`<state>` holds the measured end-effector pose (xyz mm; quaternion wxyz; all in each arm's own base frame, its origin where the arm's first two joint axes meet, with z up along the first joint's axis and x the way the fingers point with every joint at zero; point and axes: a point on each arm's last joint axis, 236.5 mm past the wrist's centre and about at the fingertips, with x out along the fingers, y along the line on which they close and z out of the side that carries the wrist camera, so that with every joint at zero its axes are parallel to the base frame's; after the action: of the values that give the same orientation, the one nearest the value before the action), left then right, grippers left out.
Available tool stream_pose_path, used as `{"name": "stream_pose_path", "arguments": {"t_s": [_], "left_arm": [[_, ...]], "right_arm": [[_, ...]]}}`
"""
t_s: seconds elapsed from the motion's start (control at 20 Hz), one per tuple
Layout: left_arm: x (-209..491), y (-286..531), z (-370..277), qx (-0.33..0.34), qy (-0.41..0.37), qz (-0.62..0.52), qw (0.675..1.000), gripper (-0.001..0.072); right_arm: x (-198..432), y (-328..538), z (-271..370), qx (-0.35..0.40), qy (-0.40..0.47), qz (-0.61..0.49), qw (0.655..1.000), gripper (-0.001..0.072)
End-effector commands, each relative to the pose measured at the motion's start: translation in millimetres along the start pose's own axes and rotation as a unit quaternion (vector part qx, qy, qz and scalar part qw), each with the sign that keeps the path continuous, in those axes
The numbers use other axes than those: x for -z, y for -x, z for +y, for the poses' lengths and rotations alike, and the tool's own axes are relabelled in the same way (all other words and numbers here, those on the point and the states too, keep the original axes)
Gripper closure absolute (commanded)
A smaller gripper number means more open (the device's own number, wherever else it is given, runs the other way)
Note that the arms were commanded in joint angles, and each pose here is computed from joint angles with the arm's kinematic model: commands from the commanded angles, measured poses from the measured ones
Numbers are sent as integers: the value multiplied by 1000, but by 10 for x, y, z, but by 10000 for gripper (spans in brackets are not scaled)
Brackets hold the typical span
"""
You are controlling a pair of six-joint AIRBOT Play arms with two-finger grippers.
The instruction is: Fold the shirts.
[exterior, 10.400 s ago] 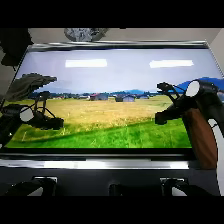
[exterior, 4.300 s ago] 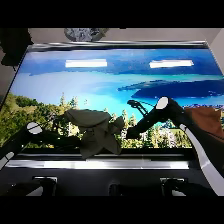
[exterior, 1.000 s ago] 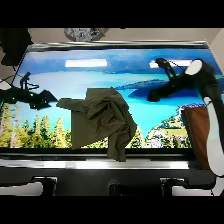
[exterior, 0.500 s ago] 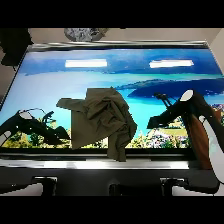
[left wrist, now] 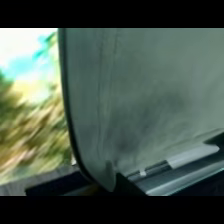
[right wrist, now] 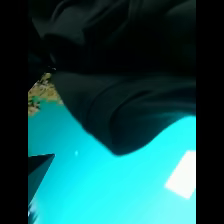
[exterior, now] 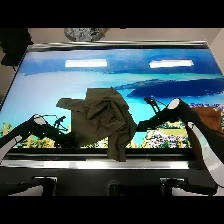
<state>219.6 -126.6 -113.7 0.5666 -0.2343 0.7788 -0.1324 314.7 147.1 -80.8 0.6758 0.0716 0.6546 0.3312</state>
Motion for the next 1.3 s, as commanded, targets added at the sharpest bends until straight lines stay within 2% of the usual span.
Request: {"name": "stream_pose_path", "arguments": {"t_s": [0.0,0.1,0.15,0.25,0.3,0.45,0.55,0.6,0.7,0.8,0.9,0.95,1.05,1.15,1.25], "left_arm": [[-275,6,3,-12,0,-63,998,681],[-282,50,-26,-11,-9,-71,997,681],[-285,78,-44,-10,-16,-76,997,681],[-301,153,-82,-10,-35,-89,995,682],[-328,217,-106,-10,-45,-99,994,682],[-574,756,-273,-9,-77,-181,980,684],[-781,1574,-527,-12,-120,-291,949,684],[-833,2118,-682,-18,-141,-359,922,684],[-678,3552,-1118,-25,-180,-530,828,684],[-56,4952,-1549,-29,-203,-685,699,684],[749,5927,-1811,-39,-206,-791,575,684],[1115,6208,-1881,-40,-199,-821,533,684],[1562,6385,-2007,-22,-192,-847,495,684],[1769,6325,-2107,-12,-203,-849,487,684],[1849,6289,-2136,-11,-207,-849,487,684]], "right_arm": [[-177,-186,125,-9,-9,-48,999,101],[-249,-255,104,6,-13,-65,998,120],[-284,-295,98,12,-17,-70,997,210],[-327,-376,67,17,-32,-75,997,478],[-341,-392,74,10,-41,-77,996,673],[-430,-179,120,32,23,-86,996,670],[-710,393,157,104,112,-122,981,670],[-906,852,204,158,158,-155,962,670],[-1288,2298,472,304,223,-269,886,669],[-1238,3907,981,421,224,-407,779,669],[-669,5180,1584,477,198,-521,679,669],[-374,5507,1798,481,187,-555,652,669],[95,5841,2115,478,186,-597,617,669],[378,5924,2216,477,183,-608,607,669],[508,5911,2181,483,174,-601,612,669]]}}
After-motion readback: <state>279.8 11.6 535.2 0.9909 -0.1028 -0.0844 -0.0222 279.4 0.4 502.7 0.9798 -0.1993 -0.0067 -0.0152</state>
